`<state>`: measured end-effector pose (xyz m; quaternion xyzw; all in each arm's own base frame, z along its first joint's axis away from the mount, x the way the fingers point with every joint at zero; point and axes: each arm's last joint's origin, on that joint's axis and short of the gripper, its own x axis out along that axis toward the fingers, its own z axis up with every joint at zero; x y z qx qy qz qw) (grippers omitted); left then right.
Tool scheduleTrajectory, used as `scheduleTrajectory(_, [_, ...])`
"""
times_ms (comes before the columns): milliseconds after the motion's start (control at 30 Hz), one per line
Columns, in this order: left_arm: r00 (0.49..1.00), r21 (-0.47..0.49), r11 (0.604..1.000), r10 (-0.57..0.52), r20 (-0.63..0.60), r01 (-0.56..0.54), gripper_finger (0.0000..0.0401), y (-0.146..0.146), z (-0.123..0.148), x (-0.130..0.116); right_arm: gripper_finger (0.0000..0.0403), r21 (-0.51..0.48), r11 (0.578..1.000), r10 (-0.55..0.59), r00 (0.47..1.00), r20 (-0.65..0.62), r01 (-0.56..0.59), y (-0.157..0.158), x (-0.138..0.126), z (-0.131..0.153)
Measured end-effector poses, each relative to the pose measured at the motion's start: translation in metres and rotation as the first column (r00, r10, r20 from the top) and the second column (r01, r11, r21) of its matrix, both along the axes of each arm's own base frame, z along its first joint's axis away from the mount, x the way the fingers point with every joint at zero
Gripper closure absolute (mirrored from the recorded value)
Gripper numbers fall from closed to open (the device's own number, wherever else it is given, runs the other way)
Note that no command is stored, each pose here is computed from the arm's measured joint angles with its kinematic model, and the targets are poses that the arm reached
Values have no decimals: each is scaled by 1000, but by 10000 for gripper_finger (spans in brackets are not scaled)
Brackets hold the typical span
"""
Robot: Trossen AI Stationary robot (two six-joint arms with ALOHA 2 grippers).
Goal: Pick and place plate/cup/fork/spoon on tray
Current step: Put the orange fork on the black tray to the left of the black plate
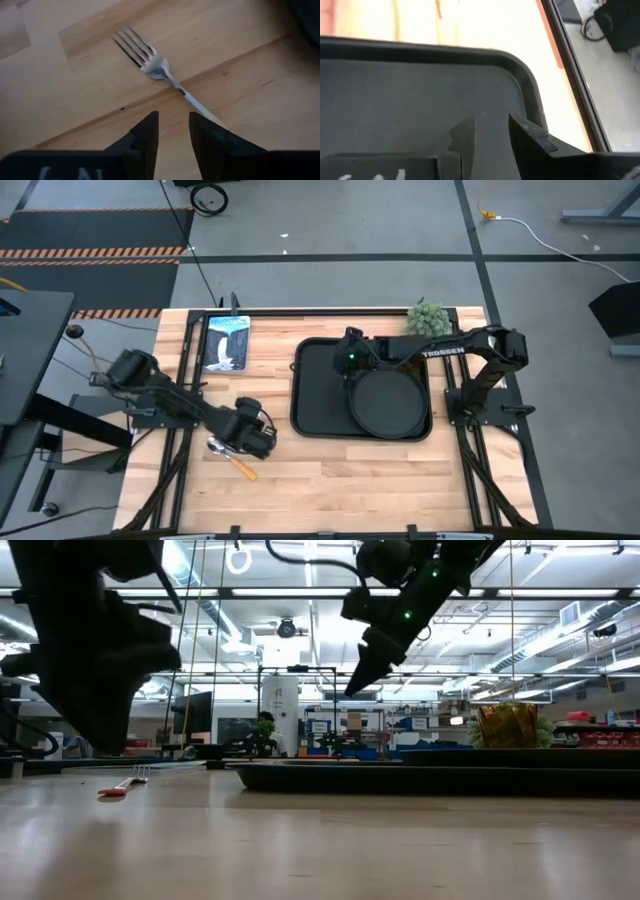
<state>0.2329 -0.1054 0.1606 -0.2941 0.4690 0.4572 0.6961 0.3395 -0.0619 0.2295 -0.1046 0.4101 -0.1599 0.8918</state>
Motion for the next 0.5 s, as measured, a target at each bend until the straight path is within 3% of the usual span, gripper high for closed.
scheduleTrajectory(233, [998,51,998,35,-47,-33,285,-6,-4,22,279,-8,998,69,995,67,-69,22,8,4])
scheduleTrajectory(500, [991,71,991,120,-52,-116,284,-5,-20,29,279,-6,993,115,989,88,-115,41,11,6])
